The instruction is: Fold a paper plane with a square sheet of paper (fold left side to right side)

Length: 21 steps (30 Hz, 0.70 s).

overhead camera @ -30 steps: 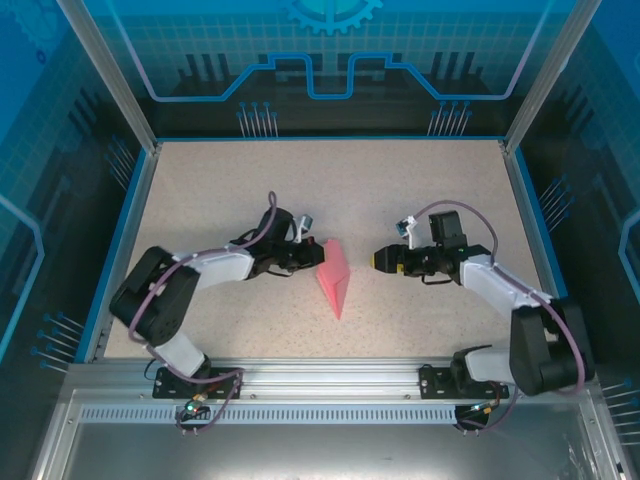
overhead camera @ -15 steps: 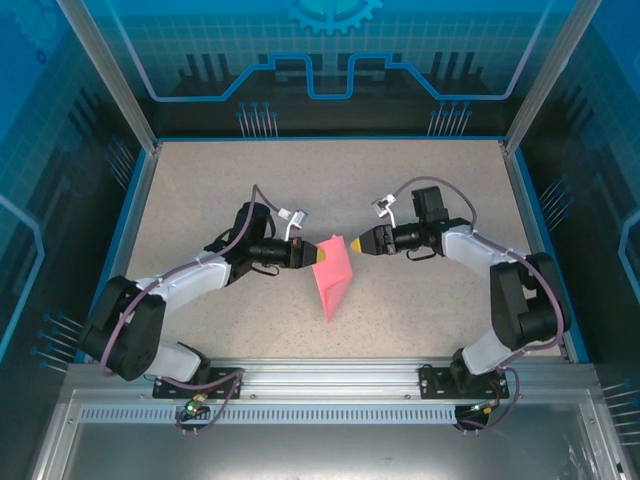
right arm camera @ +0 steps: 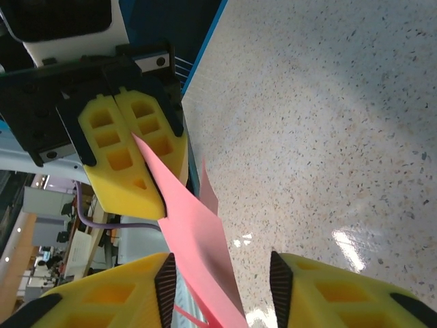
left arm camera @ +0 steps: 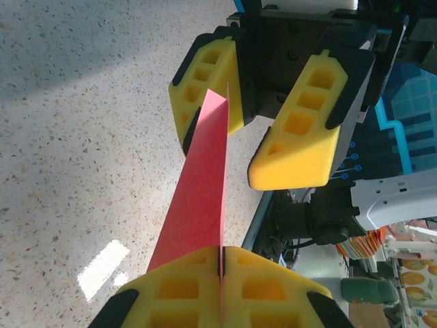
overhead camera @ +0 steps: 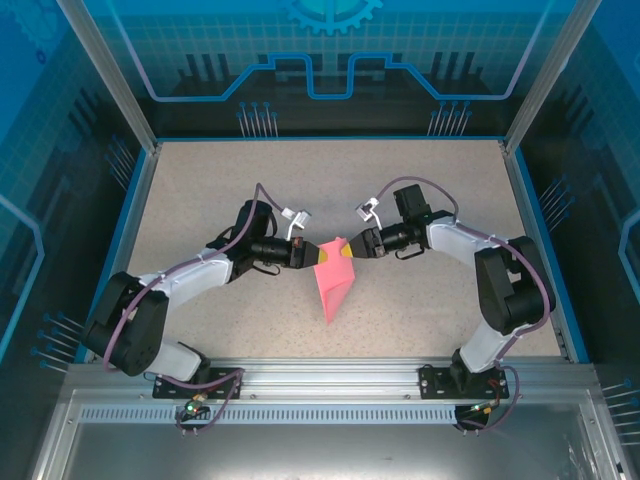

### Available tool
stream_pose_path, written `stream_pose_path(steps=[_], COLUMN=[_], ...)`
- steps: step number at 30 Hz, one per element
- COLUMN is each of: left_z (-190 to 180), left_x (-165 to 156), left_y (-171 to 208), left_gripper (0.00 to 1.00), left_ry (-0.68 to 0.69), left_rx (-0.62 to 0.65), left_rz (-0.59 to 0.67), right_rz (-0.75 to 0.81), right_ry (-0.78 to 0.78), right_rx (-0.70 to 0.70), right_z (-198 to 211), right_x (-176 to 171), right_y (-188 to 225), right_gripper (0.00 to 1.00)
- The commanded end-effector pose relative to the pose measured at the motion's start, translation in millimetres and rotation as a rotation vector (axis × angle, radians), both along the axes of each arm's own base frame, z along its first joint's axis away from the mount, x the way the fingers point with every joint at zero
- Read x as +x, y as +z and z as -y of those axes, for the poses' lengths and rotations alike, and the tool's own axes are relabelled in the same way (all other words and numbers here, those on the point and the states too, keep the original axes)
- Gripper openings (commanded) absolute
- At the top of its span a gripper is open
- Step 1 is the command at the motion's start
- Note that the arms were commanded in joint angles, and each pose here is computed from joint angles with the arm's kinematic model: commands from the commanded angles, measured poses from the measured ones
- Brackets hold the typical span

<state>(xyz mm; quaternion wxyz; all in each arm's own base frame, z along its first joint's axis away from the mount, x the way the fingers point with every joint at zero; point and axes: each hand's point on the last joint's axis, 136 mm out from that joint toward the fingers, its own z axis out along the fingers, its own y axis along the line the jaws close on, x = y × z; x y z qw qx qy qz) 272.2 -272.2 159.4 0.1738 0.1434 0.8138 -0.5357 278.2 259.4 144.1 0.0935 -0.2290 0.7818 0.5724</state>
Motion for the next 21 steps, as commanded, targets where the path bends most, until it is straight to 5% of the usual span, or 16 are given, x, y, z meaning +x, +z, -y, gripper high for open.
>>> stream_pose_path(steps=[1,12,14,16,17,21], left_z=[1,1,-1,-4,-7,-28], left_x=[3,6,8,11,13,24], left_y=[6,1,1,1,1,2], left_gripper=[0.00,0.02,0.17,0.51,0.59,0.71], left_ry=[-0.021,-0.018,-0.007,0.017,0.036,0.160], left_rx=[-0.009,0.016,0.036,0.070,0.091,0.218], left_rz=[0.020,0.001,0.001,0.011,0.025,0.090], right_rz=[-0.018,-0.020,-0.027,-0.045,-0.061,-0.172], right_ry=[0.037,-0.003,-0.019,-0.033,-0.047,-0.126], right_rx=[0.019,-0.020,-0.040,-0.060,-0.078,-0.171], right_z=[-1,5,6,7,8,15], right_x=[-11,-7,-5,-4,-2,8], right_y=[6,8,8,6,4,-20], right_gripper=[0.38,0.05,0.00,0.00,0.00,0.00])
